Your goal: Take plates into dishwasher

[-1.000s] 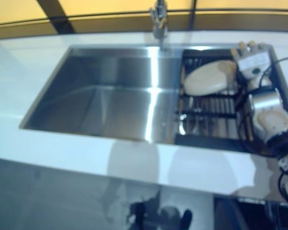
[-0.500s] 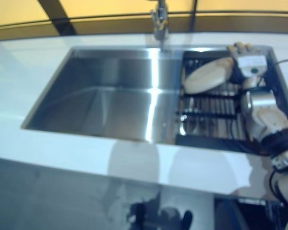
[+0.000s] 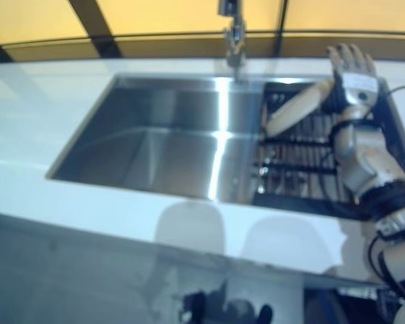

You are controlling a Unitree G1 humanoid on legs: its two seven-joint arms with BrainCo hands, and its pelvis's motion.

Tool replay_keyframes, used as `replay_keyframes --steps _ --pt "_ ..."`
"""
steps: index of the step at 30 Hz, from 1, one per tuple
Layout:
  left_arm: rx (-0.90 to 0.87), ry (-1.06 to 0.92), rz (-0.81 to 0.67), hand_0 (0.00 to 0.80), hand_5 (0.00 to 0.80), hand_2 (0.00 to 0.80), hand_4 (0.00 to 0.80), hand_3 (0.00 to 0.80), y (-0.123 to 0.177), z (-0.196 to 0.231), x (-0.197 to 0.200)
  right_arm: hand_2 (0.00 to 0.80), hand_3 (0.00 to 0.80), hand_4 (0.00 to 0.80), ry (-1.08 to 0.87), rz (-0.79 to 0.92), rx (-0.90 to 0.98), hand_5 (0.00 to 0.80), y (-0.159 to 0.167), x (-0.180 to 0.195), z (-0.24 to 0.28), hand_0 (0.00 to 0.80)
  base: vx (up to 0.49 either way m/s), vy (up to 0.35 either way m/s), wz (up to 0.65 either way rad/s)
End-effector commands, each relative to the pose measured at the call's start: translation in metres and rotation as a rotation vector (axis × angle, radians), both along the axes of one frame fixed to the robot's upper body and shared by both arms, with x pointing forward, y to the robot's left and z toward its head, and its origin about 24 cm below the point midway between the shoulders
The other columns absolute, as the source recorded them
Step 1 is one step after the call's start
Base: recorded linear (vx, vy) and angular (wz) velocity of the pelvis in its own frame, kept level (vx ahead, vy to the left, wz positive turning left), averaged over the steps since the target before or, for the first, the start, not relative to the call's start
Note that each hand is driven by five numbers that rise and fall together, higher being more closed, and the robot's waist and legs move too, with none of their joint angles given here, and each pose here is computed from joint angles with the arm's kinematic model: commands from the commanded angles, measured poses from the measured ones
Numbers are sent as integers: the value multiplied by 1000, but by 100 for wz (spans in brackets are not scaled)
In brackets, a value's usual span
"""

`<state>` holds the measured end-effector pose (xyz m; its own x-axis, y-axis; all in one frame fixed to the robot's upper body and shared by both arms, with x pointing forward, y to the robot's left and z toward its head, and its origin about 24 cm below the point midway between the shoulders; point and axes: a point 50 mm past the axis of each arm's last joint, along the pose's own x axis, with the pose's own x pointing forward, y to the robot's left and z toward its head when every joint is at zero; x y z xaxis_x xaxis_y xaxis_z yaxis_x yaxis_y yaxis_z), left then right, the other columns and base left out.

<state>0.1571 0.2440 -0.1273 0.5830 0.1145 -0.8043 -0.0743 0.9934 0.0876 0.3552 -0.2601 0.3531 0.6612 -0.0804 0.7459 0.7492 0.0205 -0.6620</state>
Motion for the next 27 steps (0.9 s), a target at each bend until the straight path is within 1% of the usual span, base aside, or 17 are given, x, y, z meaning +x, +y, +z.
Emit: replay_keyframes --steps 1,2,3,5,7,8,9,10,11,12,19,27 --pt "19 60 -39 0 0 0 0 0 1 -7 -16 216 216 216 -65 26 -153 216 16 -6 18 216 0 0 0" --pt "17 58 -38 0 0 0 0 0 1 -7 -15 747 747 747 -55 10 -182 747 17 -5 19 747 -17 0 3" --pt "16 58 -37 0 0 0 0 0 1 -7 -15 800 800 800 -39 -10 -198 800 17 -4 20 800 -17 -2 3" --pt "17 58 -39 0 0 0 0 0 1 -7 -15 800 800 800 -25 -20 -215 800 16 -4 20 800 -9 -5 3" --pt "17 59 -41 0 0 0 0 0 2 -7 -16 800 800 800 14 -41 -238 800 14 -2 18 800 -8 -6 5" --pt "17 58 -40 0 0 0 0 0 3 -6 -17 800 800 800 61 -57 -279 800 14 -1 17 800 -6 -4 5" --pt "17 58 -40 0 0 0 0 0 3 -6 -17 800 800 800 61 -57 -279 800 14 -1 17 800 -5 -11 5" --pt "17 57 -39 0 0 0 0 0 6 -6 -18 800 800 800 128 -56 -307 800 13 1 12 800 0 0 0" --pt "16 57 -38 0 0 0 0 0 7 -5 -17 800 800 800 149 -61 -334 800 14 2 11 800 0 0 0" --pt "20 56 -38 0 0 0 0 0 8 -5 -16 800 800 800 179 -71 -402 800 15 3 8 800 -1 -36 1" --pt "26 53 -30 0 0 0 0 0 13 -3 -16 800 800 800 253 -110 -461 800 12 6 3 800 0 -6 0" --pt "29 55 -26 0 0 0 0 0 12 -5 -20 800 800 800 156 -95 -386 800 6 1 11 800 0 0 0"
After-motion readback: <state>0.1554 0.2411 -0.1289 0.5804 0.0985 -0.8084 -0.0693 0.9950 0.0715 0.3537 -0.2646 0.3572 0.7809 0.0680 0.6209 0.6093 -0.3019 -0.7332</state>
